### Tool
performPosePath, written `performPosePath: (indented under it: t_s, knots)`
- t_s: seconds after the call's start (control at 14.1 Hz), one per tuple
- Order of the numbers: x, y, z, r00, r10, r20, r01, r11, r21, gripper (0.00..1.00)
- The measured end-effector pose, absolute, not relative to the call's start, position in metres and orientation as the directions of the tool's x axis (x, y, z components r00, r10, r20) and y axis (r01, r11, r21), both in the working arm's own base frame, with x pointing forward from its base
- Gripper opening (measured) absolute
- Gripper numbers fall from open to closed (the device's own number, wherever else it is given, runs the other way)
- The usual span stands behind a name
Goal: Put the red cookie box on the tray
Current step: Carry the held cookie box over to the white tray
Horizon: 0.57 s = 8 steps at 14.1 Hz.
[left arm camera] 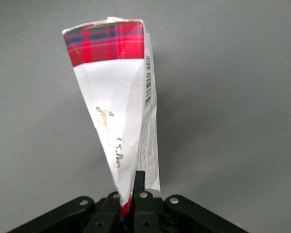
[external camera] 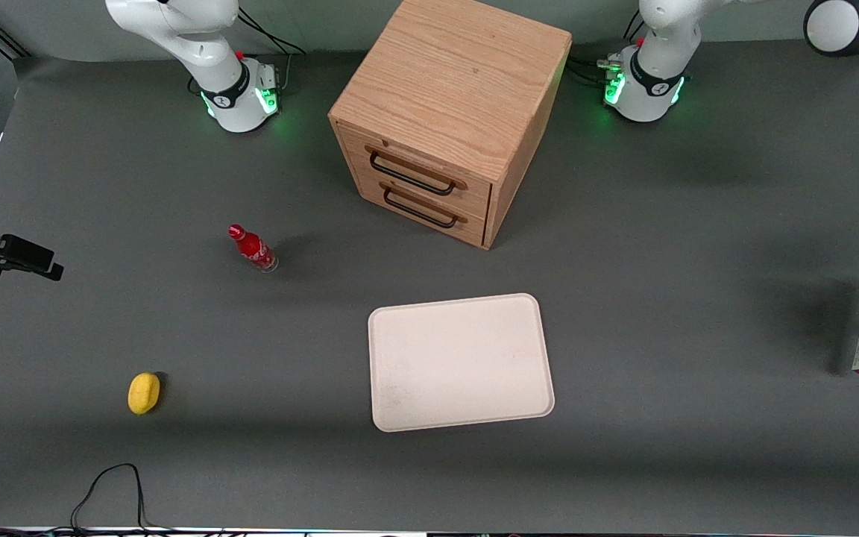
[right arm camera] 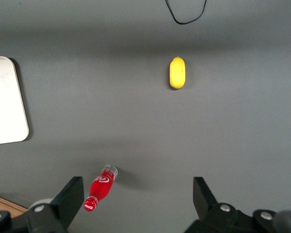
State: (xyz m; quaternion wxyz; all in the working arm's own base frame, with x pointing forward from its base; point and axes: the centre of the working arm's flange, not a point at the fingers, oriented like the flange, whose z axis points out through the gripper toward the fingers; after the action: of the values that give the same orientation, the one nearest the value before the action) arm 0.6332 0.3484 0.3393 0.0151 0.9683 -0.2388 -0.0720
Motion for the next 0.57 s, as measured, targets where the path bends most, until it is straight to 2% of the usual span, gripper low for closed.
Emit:
performPosePath:
  t_s: [0.28,0.57]
  knots:
    - [0.600,0.313,0.452,0.913,-0.378,-0.153,-0.371,-0.926,0.073,0.04]
    - [0.535,0.272,0.504,0.959,-0.229,-0.168,-0.222,-0.973,0.061,0.04]
